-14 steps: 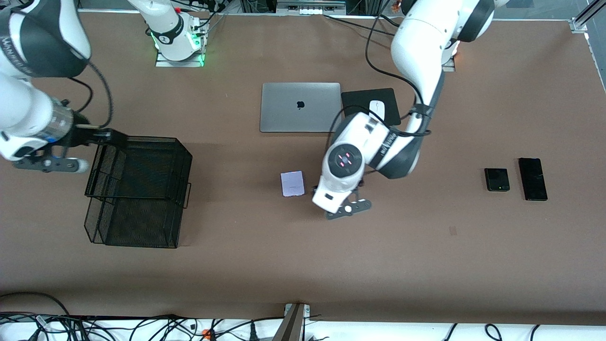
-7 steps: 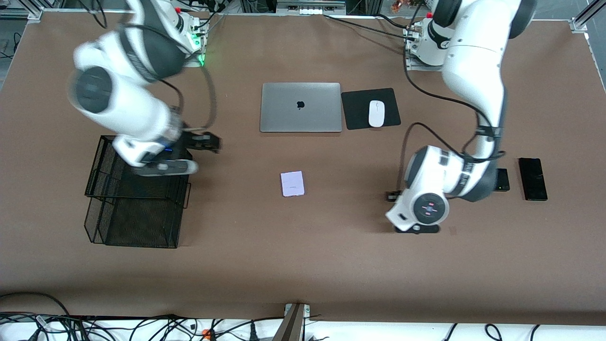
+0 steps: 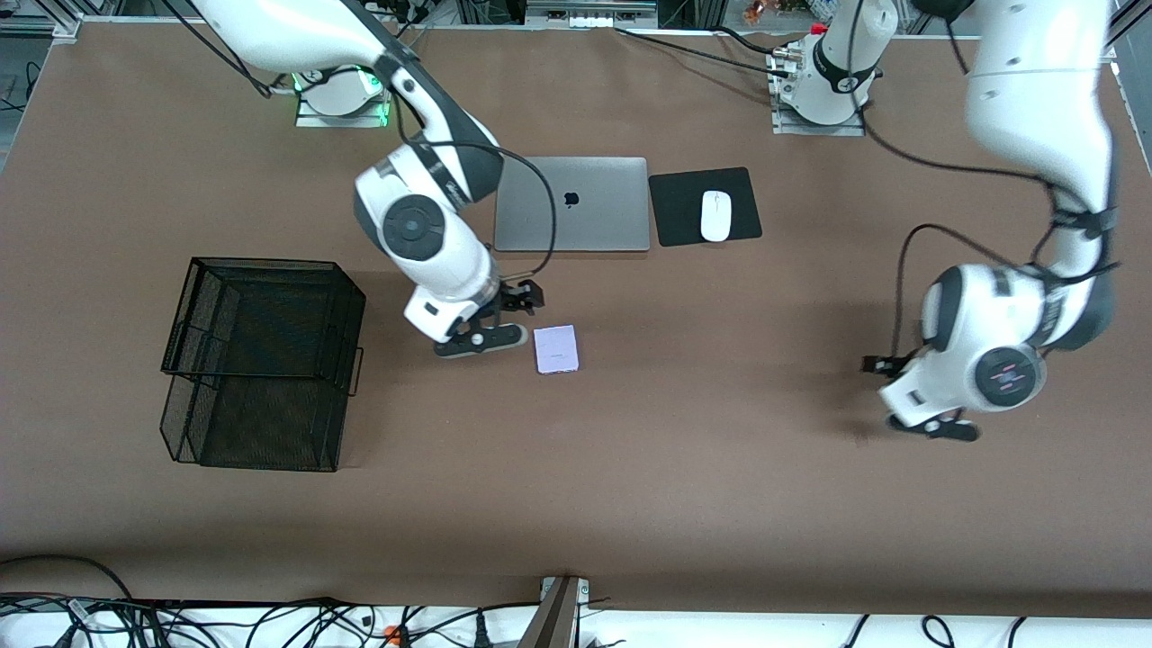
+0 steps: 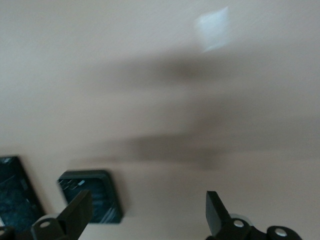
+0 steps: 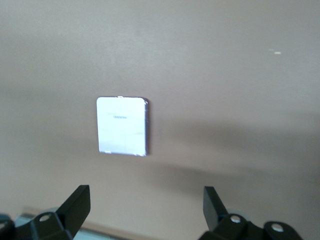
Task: Place phones with both arms
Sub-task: 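Move the left gripper to the flip phone while the right gripper reaches the white phone, then grasp the white phone with the right gripper while the left gripper grasps the flip phone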
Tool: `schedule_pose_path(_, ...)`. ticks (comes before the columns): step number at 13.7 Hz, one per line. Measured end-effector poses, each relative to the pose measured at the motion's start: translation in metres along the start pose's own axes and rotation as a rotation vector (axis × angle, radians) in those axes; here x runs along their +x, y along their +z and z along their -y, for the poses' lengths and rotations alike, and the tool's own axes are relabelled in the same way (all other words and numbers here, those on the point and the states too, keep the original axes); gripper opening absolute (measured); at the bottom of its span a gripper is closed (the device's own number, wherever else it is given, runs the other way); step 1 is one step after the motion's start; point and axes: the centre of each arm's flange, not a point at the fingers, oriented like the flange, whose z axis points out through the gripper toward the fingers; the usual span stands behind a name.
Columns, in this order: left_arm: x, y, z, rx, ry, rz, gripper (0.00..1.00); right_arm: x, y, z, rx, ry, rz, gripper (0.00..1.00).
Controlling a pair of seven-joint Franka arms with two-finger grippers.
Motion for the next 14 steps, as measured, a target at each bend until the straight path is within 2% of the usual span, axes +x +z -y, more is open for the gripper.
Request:
schedule_pose_path(3, -0.033, 0.022, 0.022, -0.018, -0.025, -0.069, 1.0, -0.003, 0.041, 0.016, 0.021, 0.009, -0.027, 1.0)
schedule_pose_path(6, -0.063, 0.06, 0.033, -0.031, -0.053, -0.149, 1.0, -0.008, 0.072, 0.029, 0.005, 0.007, -0.064, 1.0)
schedule_pose_path(10, -0.086, 0.085, 0.062, -0.039, -0.061, -0.193, 1.0, -0.01, 0.098, 0.036, -0.023, -0.029, -0.122, 1.0)
schedule_pose_path(14, -0.093, 0.089, 0.084, -0.053, -0.12, -0.229, 1.0, -0.011, 0.108, 0.041, -0.064, -0.054, -0.158, 1.0)
